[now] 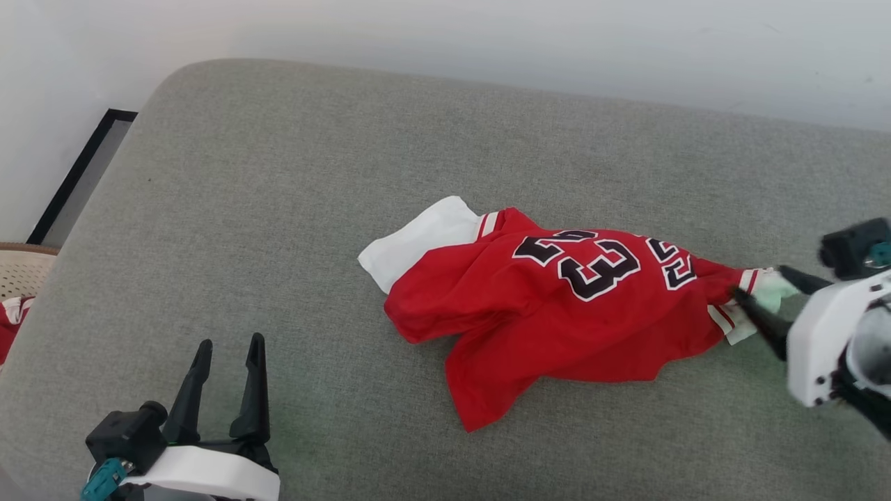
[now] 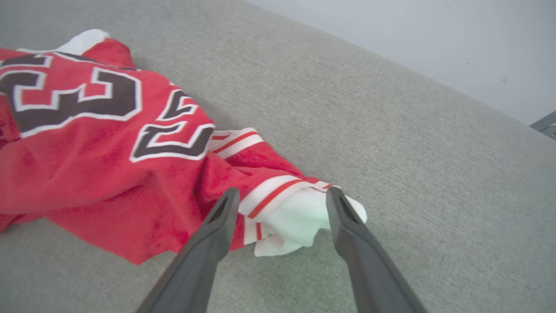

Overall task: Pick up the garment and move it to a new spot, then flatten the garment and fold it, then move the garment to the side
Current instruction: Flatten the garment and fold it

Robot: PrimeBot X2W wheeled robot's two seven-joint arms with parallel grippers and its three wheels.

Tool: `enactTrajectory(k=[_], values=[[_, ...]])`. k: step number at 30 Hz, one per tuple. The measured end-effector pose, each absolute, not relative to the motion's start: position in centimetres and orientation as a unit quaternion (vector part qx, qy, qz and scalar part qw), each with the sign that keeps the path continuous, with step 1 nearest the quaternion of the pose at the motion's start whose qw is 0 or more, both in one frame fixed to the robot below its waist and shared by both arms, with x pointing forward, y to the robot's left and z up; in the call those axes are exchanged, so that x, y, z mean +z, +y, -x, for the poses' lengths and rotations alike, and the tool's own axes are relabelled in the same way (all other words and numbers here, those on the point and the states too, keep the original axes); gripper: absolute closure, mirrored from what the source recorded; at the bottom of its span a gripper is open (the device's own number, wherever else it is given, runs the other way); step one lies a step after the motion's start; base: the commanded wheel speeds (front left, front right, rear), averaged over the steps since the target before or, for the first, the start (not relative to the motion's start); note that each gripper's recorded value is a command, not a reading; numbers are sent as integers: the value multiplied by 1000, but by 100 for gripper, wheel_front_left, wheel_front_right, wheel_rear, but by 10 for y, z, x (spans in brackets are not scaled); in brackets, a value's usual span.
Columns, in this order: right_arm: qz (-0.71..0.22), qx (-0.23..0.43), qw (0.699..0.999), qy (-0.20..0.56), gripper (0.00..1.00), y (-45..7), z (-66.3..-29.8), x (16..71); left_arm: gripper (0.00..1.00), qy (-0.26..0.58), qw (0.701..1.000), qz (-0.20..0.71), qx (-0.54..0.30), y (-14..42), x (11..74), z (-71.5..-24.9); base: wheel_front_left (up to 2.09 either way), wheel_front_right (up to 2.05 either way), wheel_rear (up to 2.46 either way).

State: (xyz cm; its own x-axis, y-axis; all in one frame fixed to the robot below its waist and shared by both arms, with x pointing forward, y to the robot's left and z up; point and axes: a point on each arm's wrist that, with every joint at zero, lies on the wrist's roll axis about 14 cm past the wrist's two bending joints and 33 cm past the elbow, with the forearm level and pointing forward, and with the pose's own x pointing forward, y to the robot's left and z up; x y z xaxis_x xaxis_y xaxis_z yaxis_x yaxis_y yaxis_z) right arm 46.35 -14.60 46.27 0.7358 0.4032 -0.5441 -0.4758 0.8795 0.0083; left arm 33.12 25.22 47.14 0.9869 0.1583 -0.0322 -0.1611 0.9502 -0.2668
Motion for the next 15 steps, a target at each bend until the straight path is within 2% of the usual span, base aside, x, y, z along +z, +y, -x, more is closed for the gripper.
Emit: enactTrajectory(k=[6,15], values=[[64,297,914,269,0,-99,-446,467,0,4,988,136,79,251,473,-334,0,0,0],[100,394,856,320,0,-23,-417,441,0,6,986,139,95,259,472,-325,0,0,0]])
